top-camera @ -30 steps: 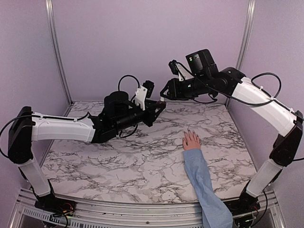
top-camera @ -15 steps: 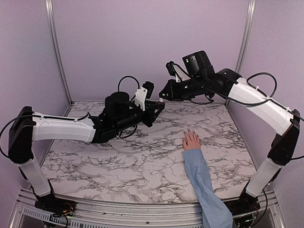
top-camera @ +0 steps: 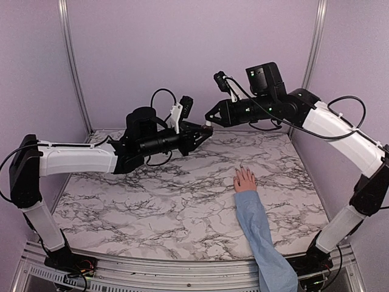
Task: Paint the nails
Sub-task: Unscrew the nail polish bottle.
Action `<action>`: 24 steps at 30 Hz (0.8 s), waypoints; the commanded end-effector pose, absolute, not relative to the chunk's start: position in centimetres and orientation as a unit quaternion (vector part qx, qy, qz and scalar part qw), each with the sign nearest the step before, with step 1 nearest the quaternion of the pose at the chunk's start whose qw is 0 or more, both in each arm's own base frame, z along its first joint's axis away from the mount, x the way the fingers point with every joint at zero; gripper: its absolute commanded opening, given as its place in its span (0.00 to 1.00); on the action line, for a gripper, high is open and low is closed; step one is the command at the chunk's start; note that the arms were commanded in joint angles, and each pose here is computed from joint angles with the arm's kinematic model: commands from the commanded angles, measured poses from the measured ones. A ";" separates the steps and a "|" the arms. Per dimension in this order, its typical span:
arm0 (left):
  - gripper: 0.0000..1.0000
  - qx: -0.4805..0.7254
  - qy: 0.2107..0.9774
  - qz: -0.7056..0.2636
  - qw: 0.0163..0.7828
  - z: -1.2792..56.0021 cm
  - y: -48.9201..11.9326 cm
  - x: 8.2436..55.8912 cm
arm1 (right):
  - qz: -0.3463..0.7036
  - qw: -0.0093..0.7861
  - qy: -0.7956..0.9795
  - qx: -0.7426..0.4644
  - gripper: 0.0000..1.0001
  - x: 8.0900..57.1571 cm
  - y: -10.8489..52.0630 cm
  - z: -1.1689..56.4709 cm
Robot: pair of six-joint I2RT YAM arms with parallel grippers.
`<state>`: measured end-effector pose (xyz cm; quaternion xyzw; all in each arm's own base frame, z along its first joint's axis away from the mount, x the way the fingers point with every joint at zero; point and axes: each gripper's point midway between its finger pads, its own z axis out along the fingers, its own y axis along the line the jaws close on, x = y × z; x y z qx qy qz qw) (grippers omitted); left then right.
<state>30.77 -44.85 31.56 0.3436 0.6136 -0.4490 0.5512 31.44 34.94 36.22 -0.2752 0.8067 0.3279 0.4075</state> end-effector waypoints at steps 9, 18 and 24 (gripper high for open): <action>0.00 0.410 0.431 -0.638 0.490 42.3 -45.1 22.0 | 0.462 0.446 0.637 -0.427 0.00 23.1 36.2 44.5; 0.00 0.441 0.396 -0.656 0.467 44.0 -44.7 19.9 | 0.509 0.426 0.566 -0.489 0.00 18.9 35.5 46.0; 0.00 0.440 0.403 -0.651 0.469 43.4 -44.4 19.9 | 0.505 0.442 0.569 -0.476 0.14 19.7 34.5 46.8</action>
